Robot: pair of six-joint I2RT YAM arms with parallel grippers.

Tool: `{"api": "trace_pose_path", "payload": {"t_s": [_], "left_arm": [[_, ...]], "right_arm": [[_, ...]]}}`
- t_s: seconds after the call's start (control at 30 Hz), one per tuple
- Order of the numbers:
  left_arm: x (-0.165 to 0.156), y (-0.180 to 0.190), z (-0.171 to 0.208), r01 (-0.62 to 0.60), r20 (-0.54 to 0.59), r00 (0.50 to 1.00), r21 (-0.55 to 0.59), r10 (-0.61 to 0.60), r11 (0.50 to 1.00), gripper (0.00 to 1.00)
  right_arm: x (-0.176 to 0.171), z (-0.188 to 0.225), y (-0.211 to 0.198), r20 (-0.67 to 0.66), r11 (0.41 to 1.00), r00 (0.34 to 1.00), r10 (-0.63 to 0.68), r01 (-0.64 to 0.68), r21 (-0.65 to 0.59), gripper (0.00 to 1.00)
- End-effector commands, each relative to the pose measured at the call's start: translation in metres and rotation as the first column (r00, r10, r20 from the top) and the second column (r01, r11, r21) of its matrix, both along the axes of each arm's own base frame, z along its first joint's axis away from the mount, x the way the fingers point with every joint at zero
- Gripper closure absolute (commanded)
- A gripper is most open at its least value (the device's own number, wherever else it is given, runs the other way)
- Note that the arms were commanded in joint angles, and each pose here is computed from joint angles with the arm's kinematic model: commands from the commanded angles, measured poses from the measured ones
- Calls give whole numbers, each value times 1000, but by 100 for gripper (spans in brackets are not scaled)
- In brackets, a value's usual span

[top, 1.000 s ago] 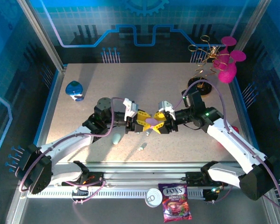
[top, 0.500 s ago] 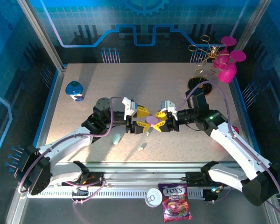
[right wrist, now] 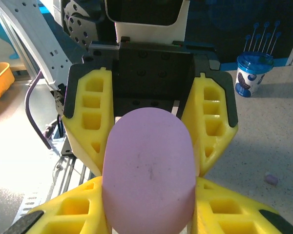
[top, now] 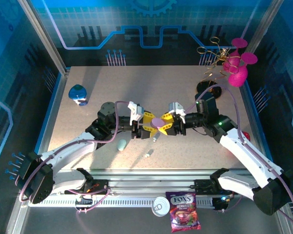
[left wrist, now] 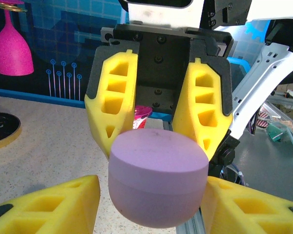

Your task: Insert the wireless bluetooth earbuds into the charging case

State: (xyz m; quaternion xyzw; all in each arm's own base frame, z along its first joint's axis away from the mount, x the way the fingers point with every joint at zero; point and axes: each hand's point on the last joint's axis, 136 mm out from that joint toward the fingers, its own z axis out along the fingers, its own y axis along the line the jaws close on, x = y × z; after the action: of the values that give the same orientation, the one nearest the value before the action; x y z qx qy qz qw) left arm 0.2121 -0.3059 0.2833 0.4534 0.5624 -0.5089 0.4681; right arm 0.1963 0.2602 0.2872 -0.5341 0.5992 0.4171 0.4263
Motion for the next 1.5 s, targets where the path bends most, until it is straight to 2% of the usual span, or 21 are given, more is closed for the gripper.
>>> {"api": "trace_pose_path", "payload": {"t_s": [0.0, 0.37, 0.47, 0.6, 0.9, 1.07, 1.33, 1.4, 1.47], "left_arm": [[1, 1, 4, 6, 22, 1000, -17, -6, 1000, 46], [-3, 0, 4, 29, 32, 999, -17, -29, 999, 56], [-3, 0, 3, 29, 34, 999, -17, -29, 999, 56], [-3, 0, 4, 29, 31, 999, -16, -28, 999, 49], [-2, -1, 2, 30, 17, 999, -13, -30, 999, 56], [1, -2, 5, 26, -8, 1000, -15, -26, 1000, 55], [1, -3, 6, 34, -14, 999, -16, -34, 999, 70], [1, -3, 5, 32, -11, 999, -16, -32, 999, 73], [0, -3, 4, 32, -6, 999, -14, -32, 999, 76]], "right_arm": [[-5, 1, 5, -16, 999, 999, 42, -42, 18, 73], [-5, 2, 7, -66, 999, 997, 43, -42, 20, 73], [-4, 4, 8, -79, 999, 996, 40, -38, 28, 74], [-4, 3, 8, -72, 999, 997, 37, -35, 30, 74], [-5, 6, 7, -49, 998, 998, 41, -39, 46, 74], [-7, 3, 6, -28, 998, 998, 49, -48, 37, 73], [-7, 3, 7, -26, 998, 998, 51, -50, 39, 73], [-6, 3, 7, -23, 998, 999, 46, -45, 39, 68], [-4, 3, 6, -19, 999, 999, 27, -26, 39, 55]]}}
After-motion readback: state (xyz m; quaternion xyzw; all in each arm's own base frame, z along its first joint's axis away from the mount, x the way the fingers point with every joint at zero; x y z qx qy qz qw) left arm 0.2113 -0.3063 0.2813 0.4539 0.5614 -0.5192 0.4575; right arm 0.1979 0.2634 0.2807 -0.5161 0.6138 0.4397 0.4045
